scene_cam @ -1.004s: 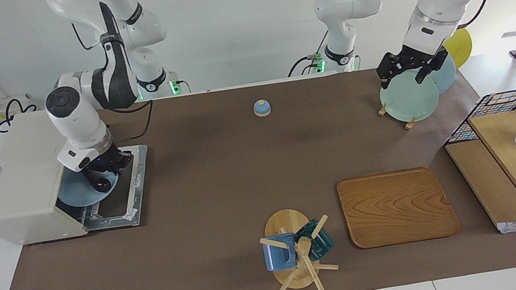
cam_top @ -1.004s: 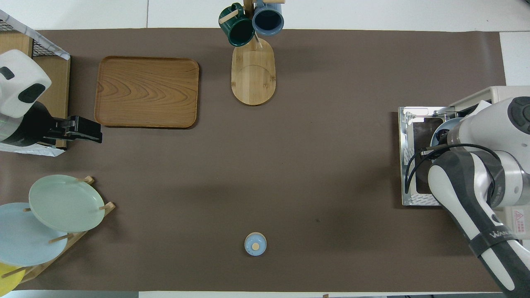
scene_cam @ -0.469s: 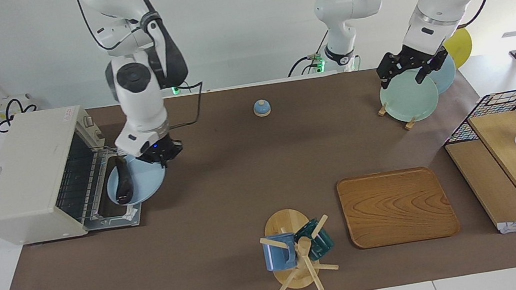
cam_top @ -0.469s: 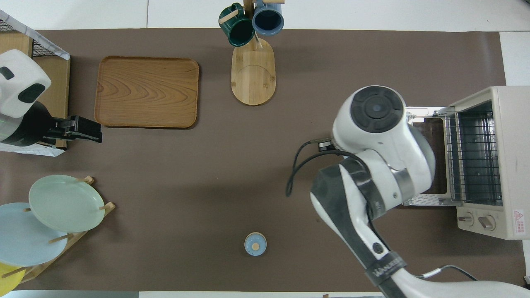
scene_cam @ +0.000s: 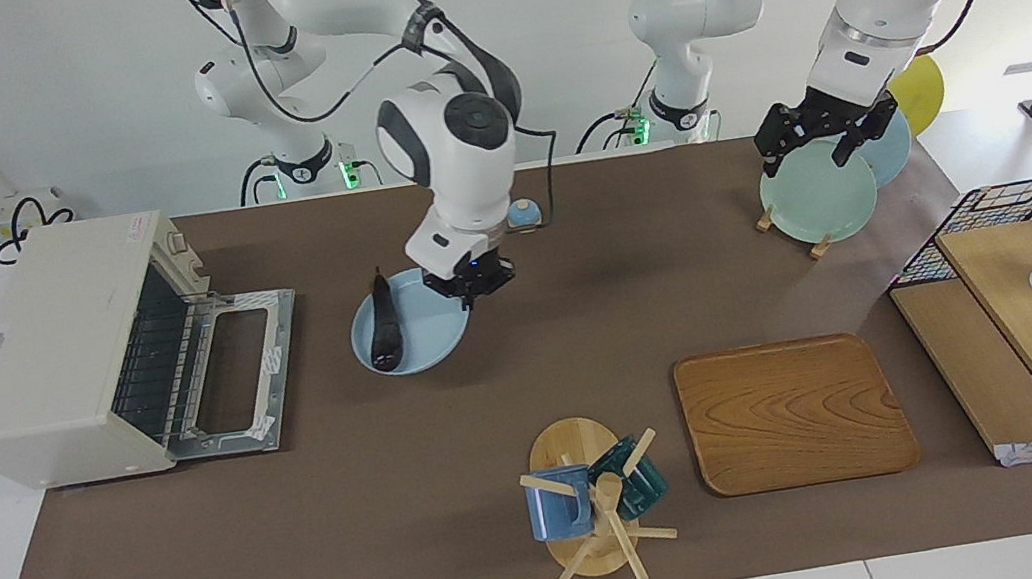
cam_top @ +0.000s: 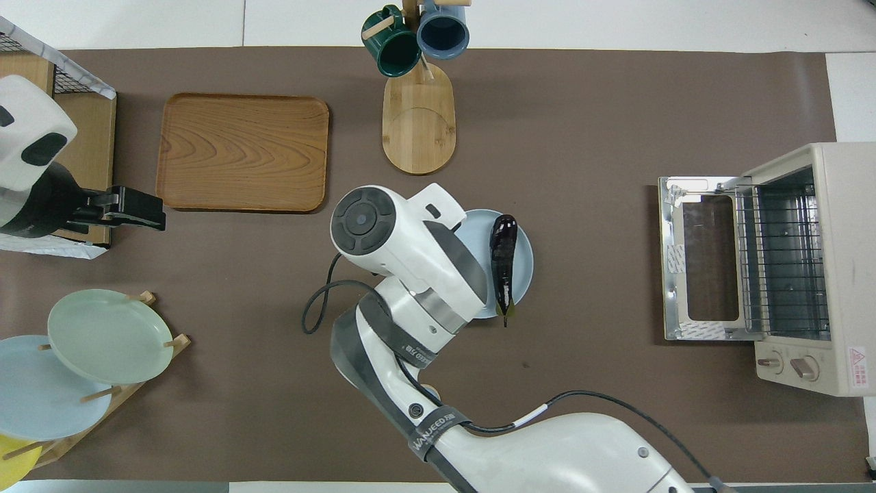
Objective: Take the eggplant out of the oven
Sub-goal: 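Pull the plate out and carry it toward the table center, then lower the plate with the right gripper while the left gripper approaches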
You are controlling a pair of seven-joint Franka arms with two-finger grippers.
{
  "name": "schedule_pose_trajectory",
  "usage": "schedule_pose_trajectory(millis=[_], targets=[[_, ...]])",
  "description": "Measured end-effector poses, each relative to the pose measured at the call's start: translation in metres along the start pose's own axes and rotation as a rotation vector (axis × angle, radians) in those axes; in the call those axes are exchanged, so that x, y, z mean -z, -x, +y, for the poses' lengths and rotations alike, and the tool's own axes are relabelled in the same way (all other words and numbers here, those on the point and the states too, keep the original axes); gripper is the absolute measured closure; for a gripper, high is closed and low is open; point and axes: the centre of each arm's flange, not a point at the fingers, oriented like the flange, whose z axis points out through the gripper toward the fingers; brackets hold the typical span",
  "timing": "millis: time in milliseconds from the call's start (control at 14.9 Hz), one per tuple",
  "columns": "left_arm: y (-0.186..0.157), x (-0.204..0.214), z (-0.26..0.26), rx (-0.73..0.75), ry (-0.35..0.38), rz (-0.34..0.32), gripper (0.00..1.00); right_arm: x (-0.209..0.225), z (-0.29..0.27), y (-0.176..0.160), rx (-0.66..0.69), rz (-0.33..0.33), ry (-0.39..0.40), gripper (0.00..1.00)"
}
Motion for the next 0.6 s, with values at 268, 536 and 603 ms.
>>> schedule_pose_trajectory(millis=[268,536,603], targets=[[-0.002,0.001,-0.005,0.009,0.001,0.01,0.0,-0.006,-0.029,0.012,-0.06,0.015,-0.07,0.98],[-0.003,0.002,-0.004,0.009,0.003,0.025,0.0,0.002,-0.036,0.003,-0.159,0.011,-0.223,0.98],[-0.004,0.002,-0.005,0.009,0.003,0.03,0.0,-0.003,-0.035,0.0,-0.17,0.015,-0.235,0.97]])
